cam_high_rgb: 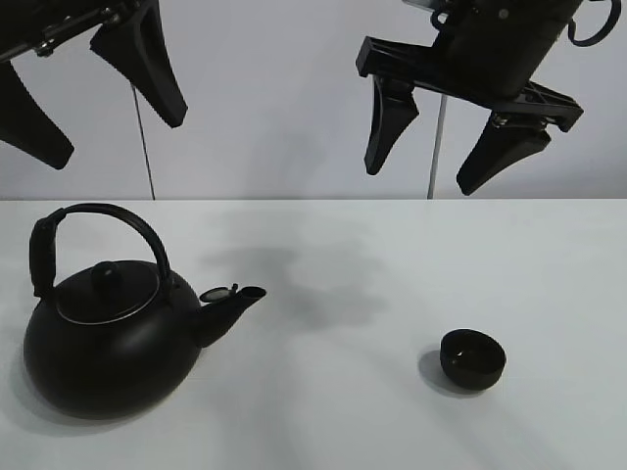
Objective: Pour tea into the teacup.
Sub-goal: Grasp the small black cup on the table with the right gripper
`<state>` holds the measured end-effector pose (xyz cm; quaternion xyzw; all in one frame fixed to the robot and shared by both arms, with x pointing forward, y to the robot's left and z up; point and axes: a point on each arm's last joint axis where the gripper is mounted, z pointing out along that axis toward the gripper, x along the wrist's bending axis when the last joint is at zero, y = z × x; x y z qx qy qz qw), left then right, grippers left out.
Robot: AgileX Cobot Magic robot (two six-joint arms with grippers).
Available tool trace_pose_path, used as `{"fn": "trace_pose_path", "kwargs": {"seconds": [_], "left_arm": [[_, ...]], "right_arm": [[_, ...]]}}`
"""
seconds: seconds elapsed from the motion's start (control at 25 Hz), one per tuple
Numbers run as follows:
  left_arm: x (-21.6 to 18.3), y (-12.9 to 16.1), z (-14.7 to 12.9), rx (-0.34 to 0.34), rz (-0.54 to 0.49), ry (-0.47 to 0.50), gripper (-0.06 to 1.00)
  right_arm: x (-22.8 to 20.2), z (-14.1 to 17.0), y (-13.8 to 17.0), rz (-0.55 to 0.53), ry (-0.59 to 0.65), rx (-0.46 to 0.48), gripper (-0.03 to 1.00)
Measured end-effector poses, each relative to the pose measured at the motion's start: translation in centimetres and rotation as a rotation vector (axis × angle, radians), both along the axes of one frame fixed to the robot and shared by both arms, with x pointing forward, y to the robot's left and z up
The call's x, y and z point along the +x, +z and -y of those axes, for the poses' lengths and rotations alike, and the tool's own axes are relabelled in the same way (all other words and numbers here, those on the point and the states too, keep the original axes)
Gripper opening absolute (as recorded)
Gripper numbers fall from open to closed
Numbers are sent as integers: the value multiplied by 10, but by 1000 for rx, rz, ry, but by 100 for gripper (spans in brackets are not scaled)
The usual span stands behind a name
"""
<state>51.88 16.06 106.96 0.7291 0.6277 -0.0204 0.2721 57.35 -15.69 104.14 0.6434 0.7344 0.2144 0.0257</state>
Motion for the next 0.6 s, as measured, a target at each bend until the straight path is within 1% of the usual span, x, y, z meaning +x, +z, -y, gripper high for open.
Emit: {"fn": "trace_pose_path", "kwargs": {"seconds": [0.12,0.2,0.44,0.52,0.6], "left_arm": [[0,0,0,0,0,0,68],[0,0,0,0,0,0,68],[0,0,0,0,0,0,68],[0,0,0,0,0,0,68],[0,0,0,0,0,0,68]], "right_arm": [[0,1,0,4,4,-11,57],[0,2,-1,13,29,-40,57],[-3,15,-4,2,174,-237,57],[-5,18,-8,-9,198,-268,57],[-8,19,-18,-20,221,-276,57]]}}
